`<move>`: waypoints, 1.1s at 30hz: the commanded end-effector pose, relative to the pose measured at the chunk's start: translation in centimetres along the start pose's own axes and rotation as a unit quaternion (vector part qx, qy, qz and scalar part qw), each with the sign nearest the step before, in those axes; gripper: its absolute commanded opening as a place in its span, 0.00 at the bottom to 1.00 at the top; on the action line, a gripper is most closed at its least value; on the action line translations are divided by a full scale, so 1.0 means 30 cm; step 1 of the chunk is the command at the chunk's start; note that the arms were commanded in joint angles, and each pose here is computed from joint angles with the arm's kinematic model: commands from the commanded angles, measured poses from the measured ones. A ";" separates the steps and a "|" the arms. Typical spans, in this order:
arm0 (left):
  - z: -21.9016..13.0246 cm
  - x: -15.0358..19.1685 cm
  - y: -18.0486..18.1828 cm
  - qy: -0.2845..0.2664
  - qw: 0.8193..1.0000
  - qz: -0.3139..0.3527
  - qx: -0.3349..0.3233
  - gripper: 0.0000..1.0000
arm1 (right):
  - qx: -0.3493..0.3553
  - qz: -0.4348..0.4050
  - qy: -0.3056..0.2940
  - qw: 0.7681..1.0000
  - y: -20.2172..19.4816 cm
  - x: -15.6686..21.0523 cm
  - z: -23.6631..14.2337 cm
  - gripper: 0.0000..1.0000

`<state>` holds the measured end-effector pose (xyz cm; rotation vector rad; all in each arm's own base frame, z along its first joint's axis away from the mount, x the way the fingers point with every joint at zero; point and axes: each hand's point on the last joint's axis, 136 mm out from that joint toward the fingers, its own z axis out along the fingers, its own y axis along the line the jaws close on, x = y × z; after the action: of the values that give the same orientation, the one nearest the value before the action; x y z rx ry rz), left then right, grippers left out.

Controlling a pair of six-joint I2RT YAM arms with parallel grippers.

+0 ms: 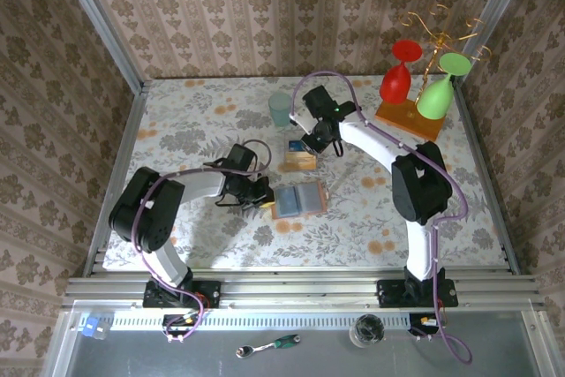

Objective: Take the credit cards out of the card holder

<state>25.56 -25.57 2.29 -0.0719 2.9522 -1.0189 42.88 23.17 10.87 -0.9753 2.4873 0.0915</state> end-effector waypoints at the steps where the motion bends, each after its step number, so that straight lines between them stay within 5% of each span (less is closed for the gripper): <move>1: 0.005 -0.004 0.026 0.014 1.000 0.007 -0.018 0.00 | -0.034 0.064 -0.039 0.997 0.054 -0.040 -0.079 0.32; 10: -0.008 -0.030 0.011 0.012 1.000 0.019 -0.014 0.00 | -0.128 0.218 -0.070 0.965 0.173 -0.014 -0.126 0.31; 20: -0.039 -0.030 -0.016 0.001 1.000 0.025 -0.002 0.00 | -0.206 0.393 -0.014 0.896 0.318 0.088 -0.110 0.25; 33: -0.056 0.017 -0.020 0.000 1.000 0.028 -0.001 0.00 | -0.237 0.407 0.038 0.881 0.475 0.141 -0.043 0.30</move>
<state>25.96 -25.30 3.75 0.0032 2.9237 -1.0133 30.70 30.32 9.18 -0.0465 2.8094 0.9382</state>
